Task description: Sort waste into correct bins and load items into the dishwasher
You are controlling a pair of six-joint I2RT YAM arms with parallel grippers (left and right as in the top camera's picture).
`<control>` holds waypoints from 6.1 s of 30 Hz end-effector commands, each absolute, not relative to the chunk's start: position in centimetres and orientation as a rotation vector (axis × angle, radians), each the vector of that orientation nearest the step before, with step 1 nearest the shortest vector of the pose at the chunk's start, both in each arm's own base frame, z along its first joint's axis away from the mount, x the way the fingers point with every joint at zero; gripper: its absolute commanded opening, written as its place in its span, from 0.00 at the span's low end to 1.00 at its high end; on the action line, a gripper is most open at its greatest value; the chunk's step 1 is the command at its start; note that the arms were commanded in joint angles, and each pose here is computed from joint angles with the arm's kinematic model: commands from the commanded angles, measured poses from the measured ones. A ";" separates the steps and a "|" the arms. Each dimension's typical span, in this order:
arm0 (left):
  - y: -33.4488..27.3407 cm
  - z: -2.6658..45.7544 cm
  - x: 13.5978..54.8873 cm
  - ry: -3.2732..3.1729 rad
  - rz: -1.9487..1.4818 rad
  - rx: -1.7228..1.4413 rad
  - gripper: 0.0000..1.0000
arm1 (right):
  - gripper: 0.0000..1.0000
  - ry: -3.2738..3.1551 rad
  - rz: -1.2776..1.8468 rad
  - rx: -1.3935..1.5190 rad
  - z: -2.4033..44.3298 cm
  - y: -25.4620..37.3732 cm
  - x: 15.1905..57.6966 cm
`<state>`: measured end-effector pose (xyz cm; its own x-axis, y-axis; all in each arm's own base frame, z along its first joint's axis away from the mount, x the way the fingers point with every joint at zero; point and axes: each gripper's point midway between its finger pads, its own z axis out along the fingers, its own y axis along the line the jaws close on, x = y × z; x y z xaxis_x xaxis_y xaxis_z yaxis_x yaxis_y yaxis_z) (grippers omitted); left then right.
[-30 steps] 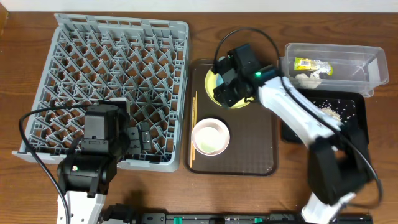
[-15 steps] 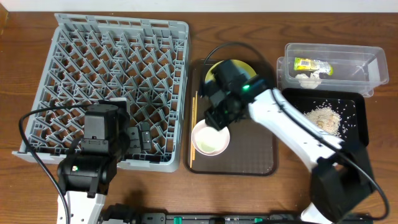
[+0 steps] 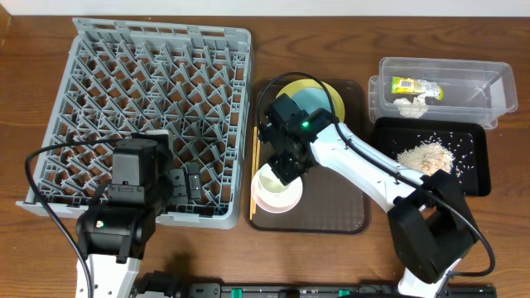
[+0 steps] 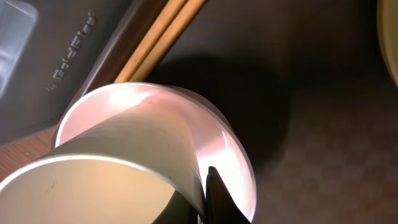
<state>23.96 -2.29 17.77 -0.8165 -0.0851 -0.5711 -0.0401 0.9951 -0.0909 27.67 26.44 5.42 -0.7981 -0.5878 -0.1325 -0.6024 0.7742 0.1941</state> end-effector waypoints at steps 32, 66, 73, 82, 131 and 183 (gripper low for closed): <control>-21.5 29.7 30.0 1.970 -1.775 0.388 0.44 | 0.01 2.205 1.534 -0.537 27.9 21.2 34.8; -25.2 32.8 30.4 1.796 -1.705 0.446 0.86 | 0.01 2.023 1.770 -0.741 31.0 24.3 31.7; -26.1 33.4 29.5 1.761 -1.719 0.500 0.86 | 0.01 2.022 1.784 -0.775 31.0 25.2 31.0; -26.2 33.8 29.2 1.736 -1.723 0.533 0.74 | 0.01 2.050 1.750 -0.766 30.5 25.4 31.1; -11.8 22.4 35.3 2.162 -0.909 0.104 0.06 | 0.49 2.602 0.809 -0.293 20.1 14.0 36.9; 1.5 17.1 30.0 2.572 -0.195 -0.483 0.92 | 0.66 2.685 0.298 -0.191 21.7 7.5 33.5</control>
<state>29.71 2.52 14.73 -0.8253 -0.3972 -0.4014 -0.3491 0.9176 -0.1901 33.42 8.30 21.48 -0.9018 -0.0840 -0.4239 -0.1880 0.9595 0.2098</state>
